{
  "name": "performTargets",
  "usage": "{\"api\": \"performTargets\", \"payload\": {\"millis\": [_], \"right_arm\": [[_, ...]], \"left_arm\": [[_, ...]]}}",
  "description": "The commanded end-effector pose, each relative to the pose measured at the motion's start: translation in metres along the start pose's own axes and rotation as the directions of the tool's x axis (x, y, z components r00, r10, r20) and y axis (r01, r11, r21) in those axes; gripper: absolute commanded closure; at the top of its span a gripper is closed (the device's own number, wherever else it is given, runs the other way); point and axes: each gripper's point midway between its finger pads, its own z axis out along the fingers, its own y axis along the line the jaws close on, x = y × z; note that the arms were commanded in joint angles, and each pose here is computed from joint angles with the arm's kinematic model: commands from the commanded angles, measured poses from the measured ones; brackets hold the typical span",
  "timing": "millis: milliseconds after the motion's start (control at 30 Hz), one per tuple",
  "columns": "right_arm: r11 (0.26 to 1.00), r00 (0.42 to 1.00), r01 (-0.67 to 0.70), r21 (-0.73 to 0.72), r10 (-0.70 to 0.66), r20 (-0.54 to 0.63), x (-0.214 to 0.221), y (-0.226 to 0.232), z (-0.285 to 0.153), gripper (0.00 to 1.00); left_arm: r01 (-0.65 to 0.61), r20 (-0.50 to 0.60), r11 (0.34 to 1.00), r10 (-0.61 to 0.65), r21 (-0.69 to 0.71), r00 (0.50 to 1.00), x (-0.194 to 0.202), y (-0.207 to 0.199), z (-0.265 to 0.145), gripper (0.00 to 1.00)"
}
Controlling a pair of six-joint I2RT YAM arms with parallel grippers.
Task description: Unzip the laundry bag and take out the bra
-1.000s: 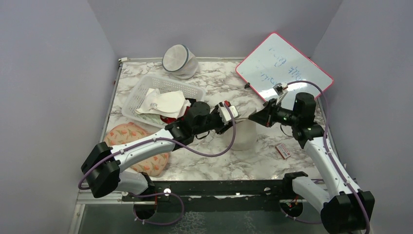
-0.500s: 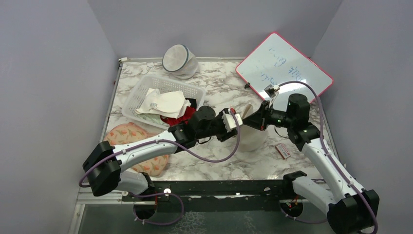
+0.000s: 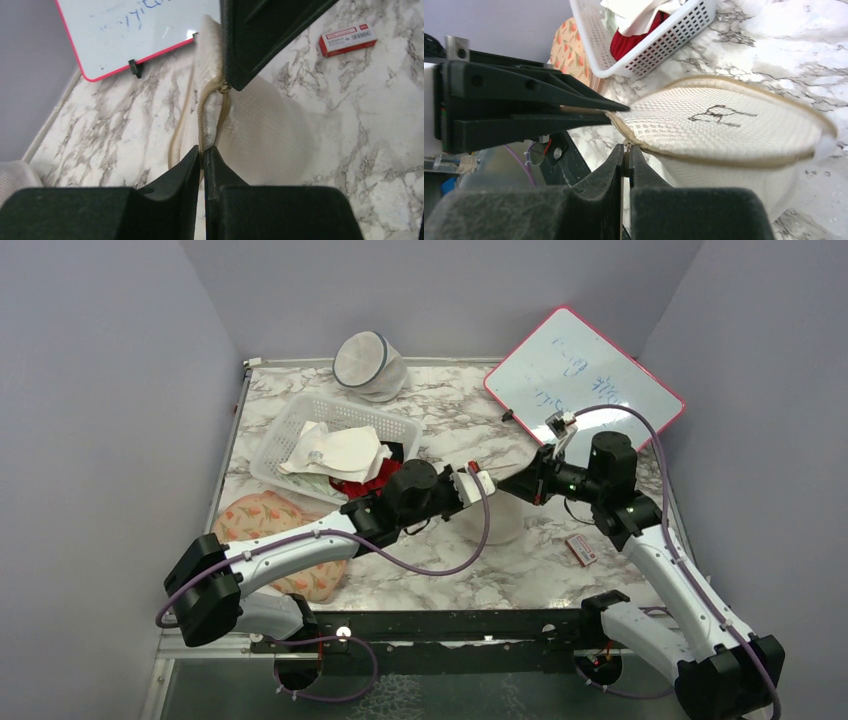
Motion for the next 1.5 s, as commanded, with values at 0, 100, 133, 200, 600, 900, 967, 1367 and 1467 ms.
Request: {"api": "performTargets", "payload": {"millis": [0, 100, 133, 200, 600, 900, 967, 1367, 1467], "right_arm": [[0.996, 0.999, 0.029, 0.086, -0.031, 0.022, -0.01, -0.007, -0.005, 0.99], [0.993, 0.999, 0.017, 0.121, -0.021, 0.032, -0.013, -0.015, -0.004, 0.99], [0.991, 0.999, 0.011, 0.13, -0.016, 0.036, -0.014, -0.018, -0.004, 0.99], [0.991, 0.999, 0.001, 0.135, -0.007, 0.044, -0.017, -0.022, -0.005, 0.99], [0.988, 0.994, -0.094, 0.121, 0.087, 0.065, -0.019, -0.053, -0.016, 0.99], [0.988, 0.991, -0.133, 0.072, 0.133, 0.009, 0.001, -0.07, -0.005, 0.99], [0.992, 0.993, -0.121, 0.044, 0.121, -0.005, 0.002, -0.067, -0.004, 0.99], [0.992, 0.991, -0.129, -0.008, 0.129, -0.032, 0.017, -0.059, -0.006, 0.99], [0.988, 0.988, -0.152, -0.027, 0.151, -0.037, 0.02, -0.055, -0.005, 0.9]], "left_arm": [[-0.019, 0.098, 0.991, 0.032, -0.131, 0.995, -0.03, 0.028, -0.011, 1.0], [-0.016, 0.105, 0.985, 0.035, -0.172, 0.994, -0.029, 0.034, -0.015, 1.0], [-0.013, 0.102, 0.981, 0.034, -0.196, 0.994, -0.028, 0.038, -0.016, 1.0], [0.004, 0.091, 0.965, 0.02, -0.261, 0.996, -0.026, 0.049, -0.019, 1.0], [0.046, 0.182, 0.891, 0.041, -0.451, 0.982, -0.04, 0.081, -0.055, 1.0], [0.053, 0.307, 0.93, 0.066, -0.364, 0.949, -0.062, 0.065, -0.066, 1.0], [0.055, 0.323, 0.934, 0.066, -0.352, 0.944, -0.065, 0.063, -0.067, 1.0], [0.055, 0.363, 0.927, 0.09, -0.371, 0.927, -0.074, 0.066, -0.08, 1.0], [0.061, 0.374, 0.927, 0.088, -0.369, 0.923, -0.078, 0.066, -0.082, 1.0]]}}
